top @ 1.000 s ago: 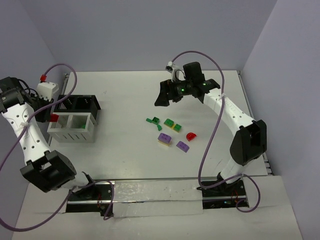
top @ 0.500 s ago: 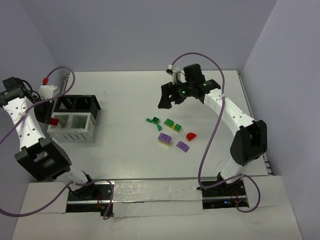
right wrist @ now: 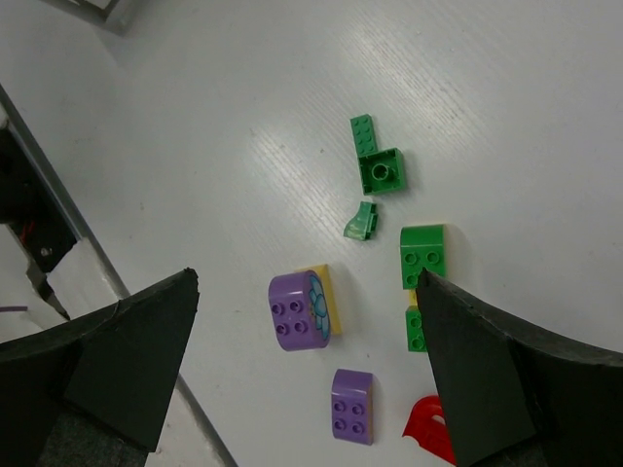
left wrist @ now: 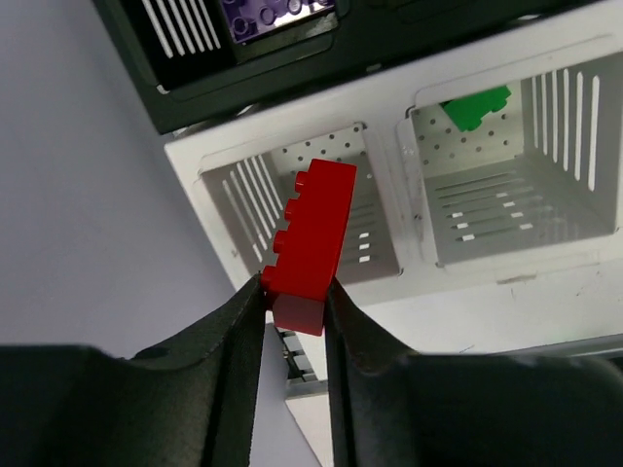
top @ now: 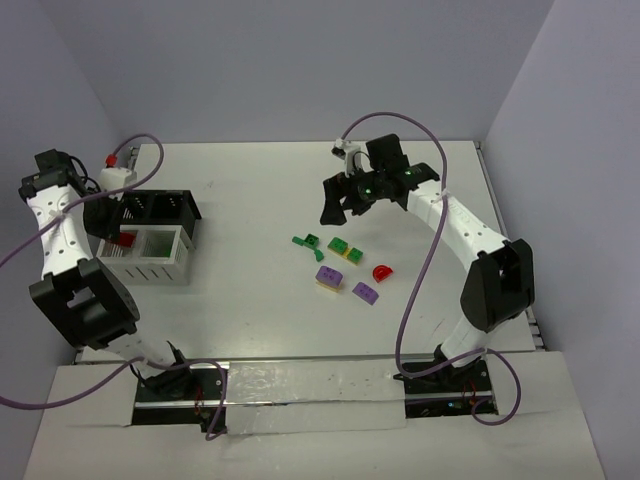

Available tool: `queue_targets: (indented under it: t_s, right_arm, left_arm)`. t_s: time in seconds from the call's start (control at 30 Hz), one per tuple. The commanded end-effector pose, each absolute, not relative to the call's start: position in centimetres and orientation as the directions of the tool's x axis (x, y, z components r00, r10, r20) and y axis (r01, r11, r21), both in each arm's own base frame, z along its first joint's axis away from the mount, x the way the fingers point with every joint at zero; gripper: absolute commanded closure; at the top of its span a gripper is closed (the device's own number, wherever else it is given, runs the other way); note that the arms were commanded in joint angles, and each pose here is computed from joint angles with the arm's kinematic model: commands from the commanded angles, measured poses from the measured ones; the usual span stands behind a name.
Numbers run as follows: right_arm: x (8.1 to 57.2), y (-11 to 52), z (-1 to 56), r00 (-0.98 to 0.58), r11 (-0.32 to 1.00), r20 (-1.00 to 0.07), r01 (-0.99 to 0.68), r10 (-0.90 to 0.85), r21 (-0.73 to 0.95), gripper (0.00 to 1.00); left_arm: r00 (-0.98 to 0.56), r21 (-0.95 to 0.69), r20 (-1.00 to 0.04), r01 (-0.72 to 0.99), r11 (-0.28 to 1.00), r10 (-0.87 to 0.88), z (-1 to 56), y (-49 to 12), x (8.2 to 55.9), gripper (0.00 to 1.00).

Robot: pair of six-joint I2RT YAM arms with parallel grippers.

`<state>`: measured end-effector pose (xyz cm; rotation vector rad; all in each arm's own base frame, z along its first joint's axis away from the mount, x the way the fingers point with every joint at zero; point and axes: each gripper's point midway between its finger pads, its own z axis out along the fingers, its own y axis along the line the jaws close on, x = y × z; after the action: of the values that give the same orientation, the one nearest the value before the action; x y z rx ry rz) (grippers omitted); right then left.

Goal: Sort the legos into containers by color

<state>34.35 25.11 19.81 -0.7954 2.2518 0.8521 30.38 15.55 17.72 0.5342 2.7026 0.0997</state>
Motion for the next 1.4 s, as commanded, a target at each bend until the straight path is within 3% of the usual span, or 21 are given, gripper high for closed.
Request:
queue_targets:
  t_s: [0.0,0.03,0.1,0.33,0.67,0.97,1.13,1.37]
  right_arm:
    - [34.1,24.2,20.8,-0.600,0.617,-0.728,-0.722,-0.332,0.313,0.00]
    - [34.0,24.1,20.7,-0.598,0.618,-0.727,-0.723,-0.338,0.308,0.00]
    - [34.0,23.6,20.5,-0.591,0.631,-0.727,-0.722,-0.350,0.284,0.00]
    - [33.2,20.6,18.8,-0.576,0.691,-0.694,-0.706,-0.432,0.156,0.01]
    - [30.9,13.0,11.1,-0.675,0.766,-0.441,-0.642,-0.592,-0.047,0.20]
    - [30.1,12.0,9.0,-0.765,0.833,-0.392,-0.553,-0.512,-0.009,0.21]
    - [28.9,11.1,7.1,-0.840,0.879,-0.332,-0.474,-0.430,0.058,0.27]
    - [28.0,10.9,4.7,-0.878,0.901,-0.272,-0.427,-0.394,0.074,0.20]
  left_arm:
    - [-0.853,0.162,-0.373,0.326,0.931,0.364,17.8,16.0,31.5,0.56]
    - [-0.852,0.163,-0.377,0.326,0.931,0.364,18.0,16.0,31.7,0.47]
    - [-0.846,0.160,-0.388,0.328,0.931,0.365,18.4,15.8,32.0,0.40]
    - [-0.760,0.171,-0.479,0.410,0.896,0.439,22.9,13.0,33.2,0.28]
    - [-0.540,0.213,-0.623,0.579,0.787,0.566,27.8,4.0,34.8,0.27]
    - [-0.447,0.149,-0.746,0.609,0.779,0.493,28.4,-2.2,35.2,0.30]
    - [-0.412,0.122,-0.767,0.659,0.742,0.492,27.4,-8.3,34.7,0.32]
    - [-0.422,0.077,-0.780,0.667,0.741,0.461,26.9,-9.6,35.3,0.32]
